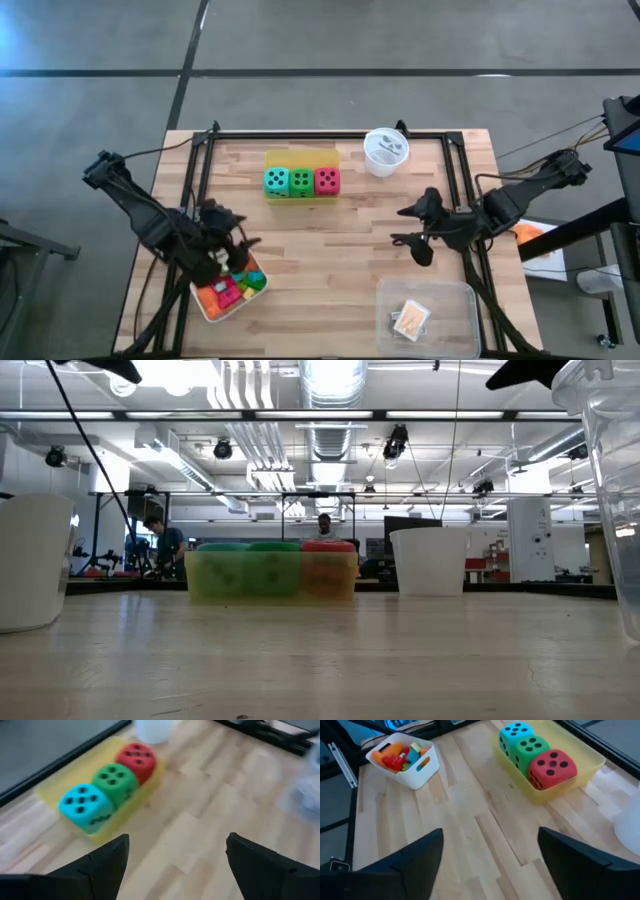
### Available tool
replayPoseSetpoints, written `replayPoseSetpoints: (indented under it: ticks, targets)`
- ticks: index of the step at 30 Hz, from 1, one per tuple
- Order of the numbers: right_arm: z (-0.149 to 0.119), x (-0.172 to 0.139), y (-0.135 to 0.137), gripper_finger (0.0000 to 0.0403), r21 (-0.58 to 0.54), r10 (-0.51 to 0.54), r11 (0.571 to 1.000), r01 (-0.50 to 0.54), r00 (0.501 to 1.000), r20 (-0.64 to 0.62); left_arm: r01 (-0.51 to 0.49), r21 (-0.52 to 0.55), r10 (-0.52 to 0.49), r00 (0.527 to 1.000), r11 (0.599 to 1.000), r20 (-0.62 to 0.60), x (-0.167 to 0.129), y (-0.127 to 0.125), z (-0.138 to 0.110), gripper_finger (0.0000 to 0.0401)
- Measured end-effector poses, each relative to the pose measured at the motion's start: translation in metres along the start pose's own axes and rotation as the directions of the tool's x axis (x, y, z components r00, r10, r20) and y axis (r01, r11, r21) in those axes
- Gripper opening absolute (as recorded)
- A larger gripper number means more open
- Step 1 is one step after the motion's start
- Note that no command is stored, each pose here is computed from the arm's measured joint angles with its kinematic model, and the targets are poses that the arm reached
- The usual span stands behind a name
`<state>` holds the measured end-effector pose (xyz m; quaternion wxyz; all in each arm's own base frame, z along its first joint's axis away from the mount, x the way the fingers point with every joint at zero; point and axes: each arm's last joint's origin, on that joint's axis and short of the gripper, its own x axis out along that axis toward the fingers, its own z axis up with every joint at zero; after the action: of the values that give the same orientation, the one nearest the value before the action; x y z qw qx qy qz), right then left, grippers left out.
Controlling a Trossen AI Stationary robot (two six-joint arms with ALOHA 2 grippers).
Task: Pick & Place Toys
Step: Return to Home Position
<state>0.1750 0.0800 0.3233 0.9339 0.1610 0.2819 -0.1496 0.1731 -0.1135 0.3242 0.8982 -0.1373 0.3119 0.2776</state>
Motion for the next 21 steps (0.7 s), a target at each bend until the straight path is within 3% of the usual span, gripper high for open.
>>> replayPoseSetpoints:
  ticks: [5,8,11,16,18,21]
  targets:
    - [0.004,-0.010,-0.006,0.0241,0.012,0.007,1.000,-0.007,0.999,0.040,-0.041,-0.121,0.046,0.998,0.992,0.040,0.009,0.033,-0.001,0.0305]
    - [0.007,-0.016,-0.010,0.0184,-0.001,0.003,1.000,-0.003,0.996,0.085,-0.021,-0.109,0.030,0.996,0.994,0.082,0.016,0.050,-0.005,0.0273]
    - [0.011,-0.023,-0.013,0.0124,-0.014,0.016,1.000,-0.015,0.992,0.126,0.048,-0.028,-0.043,0.989,0.998,0.143,0.023,0.059,-0.009,0.0214]
    - [0.012,-0.028,-0.017,0.0028,-0.068,0.059,0.997,-0.048,0.983,0.175,0.157,0.168,-0.197,0.945,0.973,0.262,0.026,0.066,-0.015,0.0077]
    - [0.010,-0.027,-0.018,0.0016,-0.081,0.079,0.995,-0.064,0.978,0.191,0.172,0.192,-0.224,0.929,0.966,0.295,0.024,0.072,-0.017,0.0027]
    - [0.002,-0.024,-0.020,0.0015,-0.119,0.145,0.985,-0.124,0.972,0.186,0.208,0.197,-0.260,0.919,0.958,0.295,0.023,0.082,-0.024,0.0011]
